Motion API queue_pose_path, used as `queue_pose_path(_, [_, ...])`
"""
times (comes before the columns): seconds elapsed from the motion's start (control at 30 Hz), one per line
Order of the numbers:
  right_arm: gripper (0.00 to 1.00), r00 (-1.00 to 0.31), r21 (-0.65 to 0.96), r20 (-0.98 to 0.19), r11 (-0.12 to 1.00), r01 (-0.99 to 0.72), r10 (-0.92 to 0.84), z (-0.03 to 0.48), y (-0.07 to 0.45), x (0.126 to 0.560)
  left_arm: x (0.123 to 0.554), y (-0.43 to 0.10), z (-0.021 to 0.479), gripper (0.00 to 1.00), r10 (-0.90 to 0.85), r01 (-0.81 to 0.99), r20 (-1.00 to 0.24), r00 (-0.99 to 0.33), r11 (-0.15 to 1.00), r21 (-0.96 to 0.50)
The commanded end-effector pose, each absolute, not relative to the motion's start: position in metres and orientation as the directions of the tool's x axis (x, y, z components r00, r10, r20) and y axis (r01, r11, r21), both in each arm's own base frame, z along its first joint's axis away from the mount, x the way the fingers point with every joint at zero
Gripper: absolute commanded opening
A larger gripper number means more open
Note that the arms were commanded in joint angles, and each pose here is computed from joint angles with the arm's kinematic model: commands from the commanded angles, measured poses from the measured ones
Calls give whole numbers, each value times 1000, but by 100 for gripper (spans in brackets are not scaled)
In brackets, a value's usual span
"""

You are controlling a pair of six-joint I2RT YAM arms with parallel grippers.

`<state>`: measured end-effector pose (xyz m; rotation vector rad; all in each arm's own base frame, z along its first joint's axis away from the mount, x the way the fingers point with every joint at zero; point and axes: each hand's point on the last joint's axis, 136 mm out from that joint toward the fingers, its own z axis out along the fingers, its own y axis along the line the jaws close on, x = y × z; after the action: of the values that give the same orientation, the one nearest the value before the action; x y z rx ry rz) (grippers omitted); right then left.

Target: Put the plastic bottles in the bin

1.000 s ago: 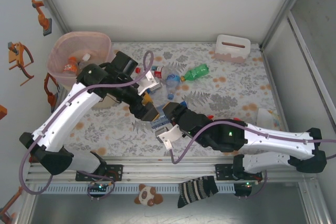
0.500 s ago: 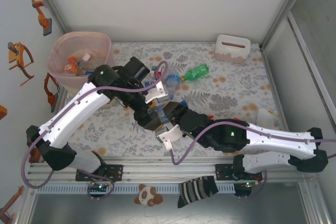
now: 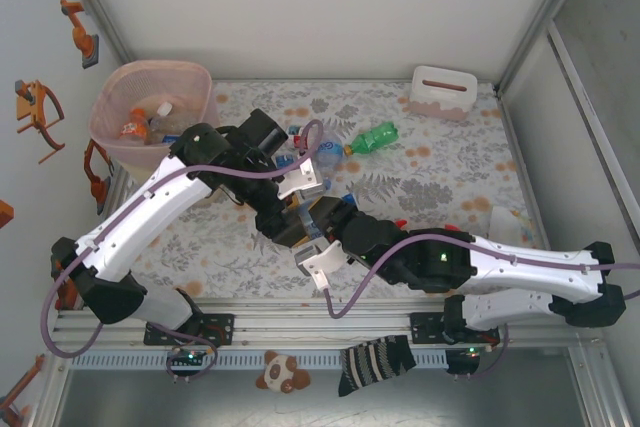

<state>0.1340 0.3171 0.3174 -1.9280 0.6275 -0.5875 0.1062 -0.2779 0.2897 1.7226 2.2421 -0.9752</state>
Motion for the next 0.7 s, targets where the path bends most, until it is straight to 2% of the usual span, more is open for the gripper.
queue_pose_path(0.0, [44, 730, -923, 111, -342, -175, -674, 333, 314, 136, 97, -276, 300, 55, 809, 909, -502, -305, 90, -407])
queue_pose_path(0.1, [60, 724, -924, 109, -339, -179, -681, 333, 312, 136, 99, -271, 300, 54, 810, 918, -503, -301, 105, -382])
queue_pose_path(0.23, [72, 720, -923, 103, -336, -187, -686, 331, 309, 134, 104, -265, 307, 53, 791, 922, -525, -313, 121, -368])
queue_pose_path(0.33, [91, 714, -924, 80, -321, -209, -696, 331, 306, 133, 110, -260, 312, 52, 773, 922, -541, -331, 143, -361])
queue_pose_path(0.47, [94, 700, -931, 14, -265, -253, -714, 337, 300, 131, 123, -248, 316, 50, 745, 918, -556, -370, 198, -345])
queue_pose_path(0.67, [94, 662, -921, -197, -96, -379, -723, 352, 287, 126, 164, -220, 326, 49, 659, 886, -595, -459, 385, -258])
